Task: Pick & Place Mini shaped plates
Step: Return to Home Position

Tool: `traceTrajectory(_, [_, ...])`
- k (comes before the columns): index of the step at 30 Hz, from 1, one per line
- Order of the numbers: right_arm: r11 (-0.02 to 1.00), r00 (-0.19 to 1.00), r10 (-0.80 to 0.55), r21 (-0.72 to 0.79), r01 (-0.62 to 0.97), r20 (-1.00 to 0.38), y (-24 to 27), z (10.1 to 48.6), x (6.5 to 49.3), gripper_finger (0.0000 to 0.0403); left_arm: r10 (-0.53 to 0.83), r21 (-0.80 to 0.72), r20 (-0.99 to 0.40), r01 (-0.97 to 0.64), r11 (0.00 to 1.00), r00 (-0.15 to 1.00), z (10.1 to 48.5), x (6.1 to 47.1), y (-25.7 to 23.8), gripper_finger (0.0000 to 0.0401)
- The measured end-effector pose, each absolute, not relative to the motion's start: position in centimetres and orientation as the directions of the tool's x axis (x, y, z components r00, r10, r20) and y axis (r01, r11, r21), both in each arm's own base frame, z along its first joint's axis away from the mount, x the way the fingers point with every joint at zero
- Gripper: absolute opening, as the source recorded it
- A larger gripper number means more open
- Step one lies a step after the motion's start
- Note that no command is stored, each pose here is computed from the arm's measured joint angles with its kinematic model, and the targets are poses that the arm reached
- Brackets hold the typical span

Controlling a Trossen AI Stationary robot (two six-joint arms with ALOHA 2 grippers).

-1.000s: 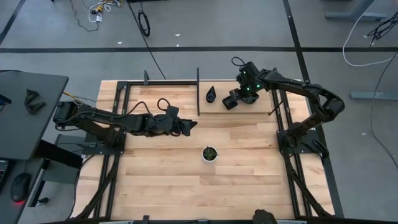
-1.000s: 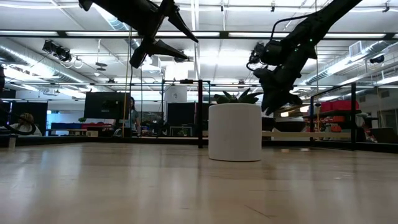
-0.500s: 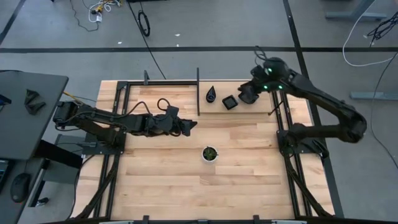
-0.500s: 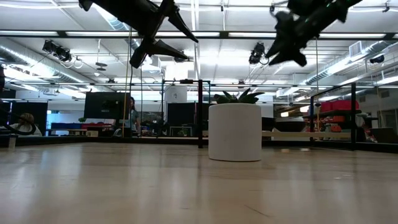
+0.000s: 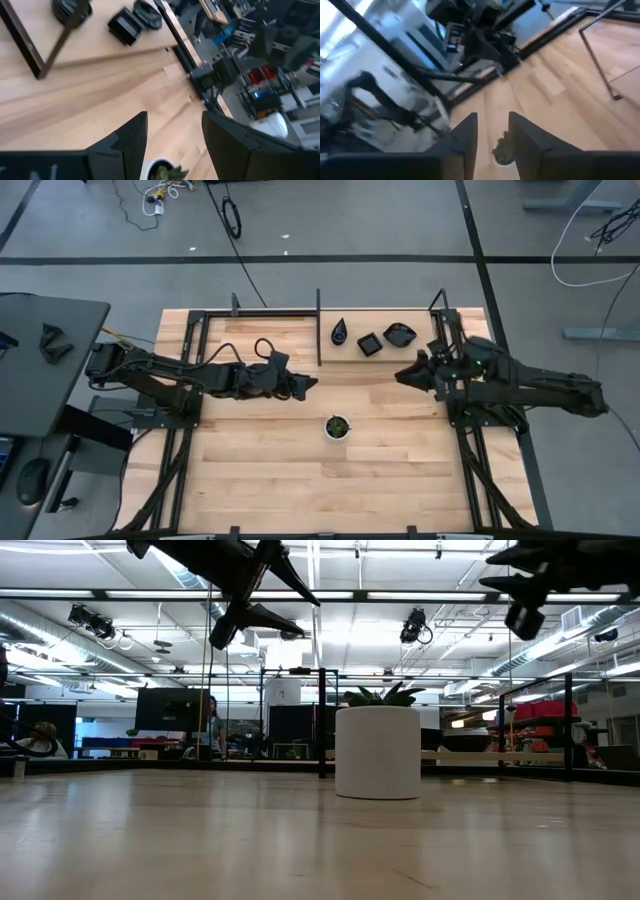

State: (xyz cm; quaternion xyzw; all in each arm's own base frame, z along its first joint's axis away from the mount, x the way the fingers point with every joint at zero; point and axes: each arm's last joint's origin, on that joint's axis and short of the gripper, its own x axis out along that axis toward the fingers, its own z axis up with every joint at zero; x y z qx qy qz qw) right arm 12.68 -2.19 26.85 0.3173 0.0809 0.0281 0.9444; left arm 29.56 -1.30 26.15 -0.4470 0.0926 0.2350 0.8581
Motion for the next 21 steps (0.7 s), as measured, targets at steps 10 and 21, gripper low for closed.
traceTrajectory(10, [0.828,0.997,0.068,0.559,-0.036,-0.038,-0.9,23.9,10.3,0.0054,0.263,-0.748,-0.38,-0.462,0.477,0.887,26.1,29.6,-1.5,0.0193])
traceTrajectory(21, [0.832,0.998,0.065,0.552,-0.047,-0.013,-0.8,19.5,8.9,0.0006,0.232,-0.753,-0.387,-0.451,0.48,0.893,26.1,29.6,-1.6,0.0193])
